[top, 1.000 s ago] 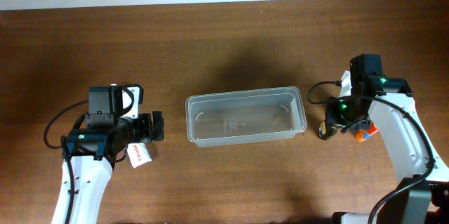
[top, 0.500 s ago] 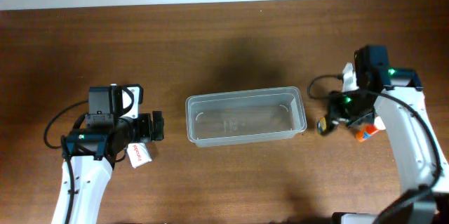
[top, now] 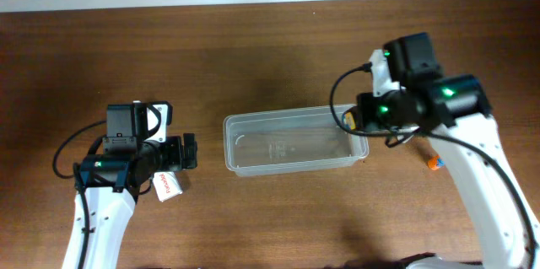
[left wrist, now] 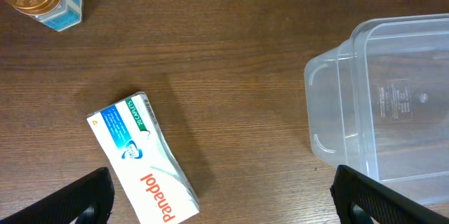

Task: Pack container
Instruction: 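Carry the black-capped bottle into the container's right end and release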

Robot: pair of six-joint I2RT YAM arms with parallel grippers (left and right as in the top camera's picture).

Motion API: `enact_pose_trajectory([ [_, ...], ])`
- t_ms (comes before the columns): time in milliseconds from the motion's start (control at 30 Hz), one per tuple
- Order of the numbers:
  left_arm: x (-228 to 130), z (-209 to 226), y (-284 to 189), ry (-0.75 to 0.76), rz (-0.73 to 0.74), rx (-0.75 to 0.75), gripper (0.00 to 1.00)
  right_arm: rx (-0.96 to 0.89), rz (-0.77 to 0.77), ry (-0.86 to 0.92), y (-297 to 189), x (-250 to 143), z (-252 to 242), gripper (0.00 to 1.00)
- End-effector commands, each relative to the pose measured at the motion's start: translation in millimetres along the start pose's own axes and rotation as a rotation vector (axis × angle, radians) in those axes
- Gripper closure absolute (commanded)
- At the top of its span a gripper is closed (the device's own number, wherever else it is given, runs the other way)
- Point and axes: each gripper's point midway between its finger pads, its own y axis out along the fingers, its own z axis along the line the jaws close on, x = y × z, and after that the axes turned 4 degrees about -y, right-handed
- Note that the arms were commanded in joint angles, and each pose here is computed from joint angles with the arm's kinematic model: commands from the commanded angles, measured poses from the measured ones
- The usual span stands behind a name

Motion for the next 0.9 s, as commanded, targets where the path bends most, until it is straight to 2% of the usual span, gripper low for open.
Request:
enact_pose_trajectory([
  [0, 7.6, -1.3, -4.1, 0.0, -0.02, -0.007, 0.01, -0.034, 0.046, 0.051, 20.1, 2.8, -2.9, 0.86],
  [267, 7.5, -1.3, -4.0, 0.0, -0.02, -0.007, 0.0, -0.087, 0.195, 0.062, 76.5, -2.4, -15.3, 0.89],
  [467, 7.5, -1.3, -4.0, 0.0, -0.02, -0.007, 0.0, -0.096, 0.249, 0.064, 105.0, -4.2, -18.6, 0.89],
  [567, 7.6, -1.3, -4.0, 0.0, -0.02, -0.007, 0.01, -0.096, 0.249, 0.061, 107.0, -3.4, -19.0, 0.87],
  [700, 7.6, -1.3, -4.0, 0.0, -0.02, -0.007, 0.01, -0.096, 0.252, 0.061, 106.8, -4.3, -19.0, 0.77],
  [867, 7.5, -1.3, -4.0, 0.0, -0.02, -0.007, 0.01, -0.094, 0.236, 0.059, 100.4, -2.7, -18.1, 0.71],
])
